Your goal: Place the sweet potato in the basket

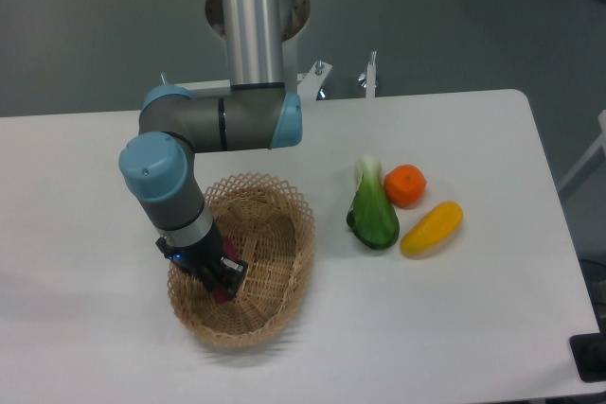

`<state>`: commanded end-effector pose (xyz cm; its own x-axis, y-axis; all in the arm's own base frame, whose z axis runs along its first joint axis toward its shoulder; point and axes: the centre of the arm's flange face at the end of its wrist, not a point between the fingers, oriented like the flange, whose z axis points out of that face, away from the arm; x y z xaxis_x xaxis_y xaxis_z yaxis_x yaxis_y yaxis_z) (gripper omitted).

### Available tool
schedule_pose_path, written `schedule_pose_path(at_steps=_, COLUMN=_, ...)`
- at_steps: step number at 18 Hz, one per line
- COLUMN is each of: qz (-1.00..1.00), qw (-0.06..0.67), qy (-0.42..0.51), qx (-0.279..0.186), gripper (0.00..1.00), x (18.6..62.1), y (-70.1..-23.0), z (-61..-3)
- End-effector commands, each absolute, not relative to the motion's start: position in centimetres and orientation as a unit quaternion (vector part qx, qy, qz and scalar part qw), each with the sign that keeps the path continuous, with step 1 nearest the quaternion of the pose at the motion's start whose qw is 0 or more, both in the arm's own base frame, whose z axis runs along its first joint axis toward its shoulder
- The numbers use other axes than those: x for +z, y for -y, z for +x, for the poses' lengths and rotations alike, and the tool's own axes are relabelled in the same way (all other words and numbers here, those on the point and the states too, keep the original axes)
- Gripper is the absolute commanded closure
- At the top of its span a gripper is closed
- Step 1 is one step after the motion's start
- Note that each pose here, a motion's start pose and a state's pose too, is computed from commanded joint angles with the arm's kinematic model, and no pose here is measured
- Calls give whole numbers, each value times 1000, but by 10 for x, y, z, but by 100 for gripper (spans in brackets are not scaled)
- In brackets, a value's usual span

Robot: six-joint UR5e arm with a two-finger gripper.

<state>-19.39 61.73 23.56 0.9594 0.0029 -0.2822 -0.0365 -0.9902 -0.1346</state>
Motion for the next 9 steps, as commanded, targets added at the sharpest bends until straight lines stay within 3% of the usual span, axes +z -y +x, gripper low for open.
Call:
schedule_pose_path(at_steps=5, qz=-983, qw=96, qy=5, qx=155, gripper=0, x=269, y=-620, z=-200)
schedule_pose_path(at_steps=9, qz=-973, qw=133, qy=65, qx=178, gripper=0, x=316, y=-623, z=-240)
